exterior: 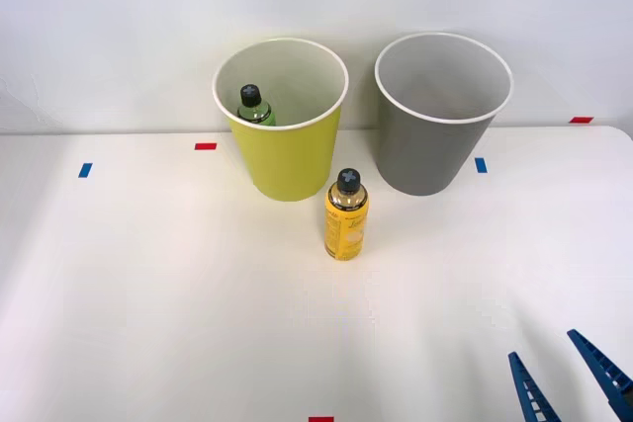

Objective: Put cans in the gray bin, plastic bottles in the light green bin

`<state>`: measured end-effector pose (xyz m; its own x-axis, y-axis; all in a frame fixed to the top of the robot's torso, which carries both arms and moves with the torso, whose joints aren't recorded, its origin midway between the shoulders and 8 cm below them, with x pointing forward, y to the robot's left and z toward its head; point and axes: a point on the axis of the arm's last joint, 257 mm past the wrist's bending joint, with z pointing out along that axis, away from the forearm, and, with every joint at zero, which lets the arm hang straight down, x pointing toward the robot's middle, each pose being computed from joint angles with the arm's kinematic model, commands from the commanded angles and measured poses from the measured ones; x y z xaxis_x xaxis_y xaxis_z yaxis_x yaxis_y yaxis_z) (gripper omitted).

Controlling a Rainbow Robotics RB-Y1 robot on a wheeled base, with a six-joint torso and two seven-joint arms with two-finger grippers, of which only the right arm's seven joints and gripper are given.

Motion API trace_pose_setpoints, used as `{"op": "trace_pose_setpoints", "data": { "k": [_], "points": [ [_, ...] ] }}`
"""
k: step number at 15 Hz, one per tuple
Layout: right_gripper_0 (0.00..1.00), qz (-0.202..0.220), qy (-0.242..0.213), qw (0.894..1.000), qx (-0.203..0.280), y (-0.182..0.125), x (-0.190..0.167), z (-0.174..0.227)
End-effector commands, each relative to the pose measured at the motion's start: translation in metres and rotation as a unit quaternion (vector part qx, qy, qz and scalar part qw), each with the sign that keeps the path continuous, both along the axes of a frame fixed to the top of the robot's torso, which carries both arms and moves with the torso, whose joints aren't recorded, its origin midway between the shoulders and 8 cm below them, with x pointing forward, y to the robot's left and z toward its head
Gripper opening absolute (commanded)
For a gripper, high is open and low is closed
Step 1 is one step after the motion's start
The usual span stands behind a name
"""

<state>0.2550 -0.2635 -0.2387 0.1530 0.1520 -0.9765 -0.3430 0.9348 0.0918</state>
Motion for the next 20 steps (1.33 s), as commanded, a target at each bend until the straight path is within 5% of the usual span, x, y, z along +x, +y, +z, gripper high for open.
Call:
{"op": "trace_pose_setpoints", "data": {
  "k": [1,20],
  "points": [
    [0.82,0.0,0.0,1.0,0.0,0.0,0.0,0.0],
    [0.83,0.0,0.0,1.0,0.0,0.0,0.0,0.0]
  ]
}}
